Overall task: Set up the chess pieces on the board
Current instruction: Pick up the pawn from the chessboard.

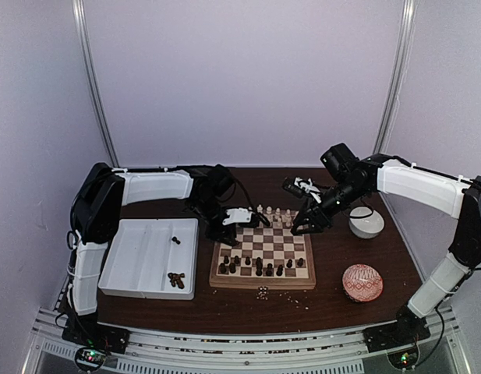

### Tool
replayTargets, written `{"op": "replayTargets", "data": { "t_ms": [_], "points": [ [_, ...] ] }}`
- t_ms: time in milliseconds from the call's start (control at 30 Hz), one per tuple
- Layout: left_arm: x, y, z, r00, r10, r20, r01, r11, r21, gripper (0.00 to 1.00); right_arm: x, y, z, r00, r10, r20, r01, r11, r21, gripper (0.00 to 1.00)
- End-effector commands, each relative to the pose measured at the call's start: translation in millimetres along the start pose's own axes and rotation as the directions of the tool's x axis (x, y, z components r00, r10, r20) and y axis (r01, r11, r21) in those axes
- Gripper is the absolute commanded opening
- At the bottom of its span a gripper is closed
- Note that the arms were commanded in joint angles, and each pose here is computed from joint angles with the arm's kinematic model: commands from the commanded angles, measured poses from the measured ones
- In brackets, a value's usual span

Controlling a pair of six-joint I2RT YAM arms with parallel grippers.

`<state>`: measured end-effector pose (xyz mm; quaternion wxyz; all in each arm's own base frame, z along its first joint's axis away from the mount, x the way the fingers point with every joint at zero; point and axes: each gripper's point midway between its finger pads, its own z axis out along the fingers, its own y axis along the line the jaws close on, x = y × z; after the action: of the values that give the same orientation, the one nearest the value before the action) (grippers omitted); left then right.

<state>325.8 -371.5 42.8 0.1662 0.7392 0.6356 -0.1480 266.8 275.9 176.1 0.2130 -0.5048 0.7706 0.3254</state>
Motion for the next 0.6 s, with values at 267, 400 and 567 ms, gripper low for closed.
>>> {"op": "replayTargets", "data": {
  "t_ms": [267,400,567],
  "points": [
    [1.1,-9.2,-12.2,0.998,-0.061,-0.019,0.061,0.998,-0.011,0.15,-11.8,3.5,-9.2,0.999,-0.012,0.044,0.012,1.0,-0.01,0.41],
    [-18.1,-7.7,-22.6,0.99,-0.119,0.072,0.12,0.993,-0.011,0.11,-19.3,6.9,-19.3,0.996,-0.03,0.084,0.03,0.999,0.012,0.4],
    [-42.2,-9.8,-33.5,0.958,-0.197,0.211,0.192,0.98,0.043,0.09,-18.2,7.9,-19.9,0.996,-0.021,0.086,0.021,1.0,0.004,0.4]
  ]
}}
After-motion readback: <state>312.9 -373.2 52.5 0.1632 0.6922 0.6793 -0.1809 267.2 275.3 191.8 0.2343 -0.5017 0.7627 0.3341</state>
